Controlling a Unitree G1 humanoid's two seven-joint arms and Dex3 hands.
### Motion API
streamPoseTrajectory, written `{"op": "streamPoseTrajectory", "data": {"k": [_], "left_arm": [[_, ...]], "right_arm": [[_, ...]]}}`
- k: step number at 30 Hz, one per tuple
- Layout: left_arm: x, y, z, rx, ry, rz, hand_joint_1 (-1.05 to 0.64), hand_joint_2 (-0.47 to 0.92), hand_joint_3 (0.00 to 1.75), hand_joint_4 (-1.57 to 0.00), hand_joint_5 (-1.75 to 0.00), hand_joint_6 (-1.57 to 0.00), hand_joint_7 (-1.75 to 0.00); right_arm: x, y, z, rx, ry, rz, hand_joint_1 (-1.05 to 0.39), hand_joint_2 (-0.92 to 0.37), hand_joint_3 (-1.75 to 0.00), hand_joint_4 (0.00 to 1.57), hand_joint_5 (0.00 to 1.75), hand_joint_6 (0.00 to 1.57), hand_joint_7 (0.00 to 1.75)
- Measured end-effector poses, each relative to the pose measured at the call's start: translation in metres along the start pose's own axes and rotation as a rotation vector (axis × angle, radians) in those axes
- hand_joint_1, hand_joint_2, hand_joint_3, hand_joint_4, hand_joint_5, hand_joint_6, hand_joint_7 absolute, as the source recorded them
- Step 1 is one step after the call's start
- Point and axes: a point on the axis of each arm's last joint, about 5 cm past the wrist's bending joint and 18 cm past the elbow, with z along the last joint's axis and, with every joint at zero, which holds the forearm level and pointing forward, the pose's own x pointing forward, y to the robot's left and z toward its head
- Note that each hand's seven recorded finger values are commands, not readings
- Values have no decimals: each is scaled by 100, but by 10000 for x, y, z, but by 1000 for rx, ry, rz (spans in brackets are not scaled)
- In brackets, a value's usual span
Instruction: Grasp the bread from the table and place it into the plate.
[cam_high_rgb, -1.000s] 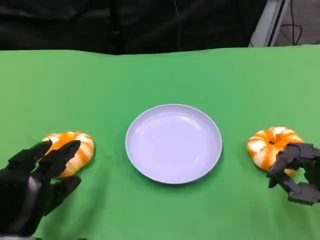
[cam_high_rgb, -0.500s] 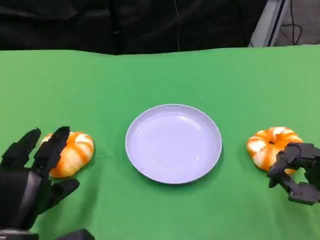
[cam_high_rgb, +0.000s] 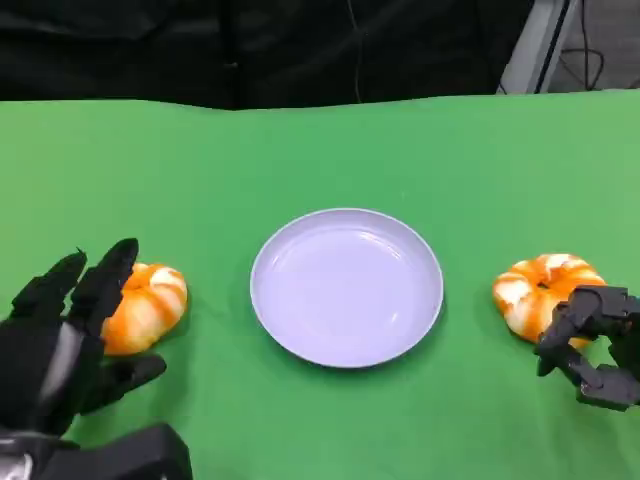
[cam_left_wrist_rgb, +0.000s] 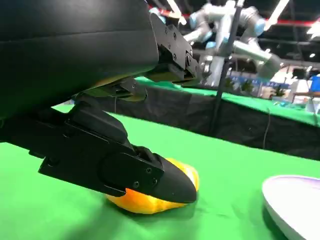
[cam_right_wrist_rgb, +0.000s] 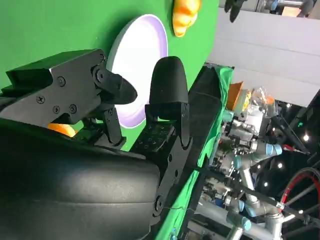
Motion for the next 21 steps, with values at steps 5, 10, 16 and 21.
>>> {"op": "streamPoseTrajectory", "data": {"k": [5,10,16,21], "left_arm": [[55,-56,-41,-15,21,-38,-77,92,5,-42,-1,-34,-1],[84,-93,-58,-25,13,-67,-75,92,7,-43,-1,-36,-2],[148,-120,-94,-33,27,-93,-73,92,8,-43,-1,-38,-2],[147,-152,-123,-27,41,-127,-73,92,8,-43,-1,-38,-2]], "right_arm": [[0,0,0,-1,0,-1,12,-71,-82,88,142,92,102],[0,0,1,-1,-1,0,12,-71,-82,87,142,91,102],[-1,0,1,0,0,0,11,-71,-80,87,142,92,101],[-2,0,1,0,0,-1,12,-73,-79,87,142,92,99]]}}
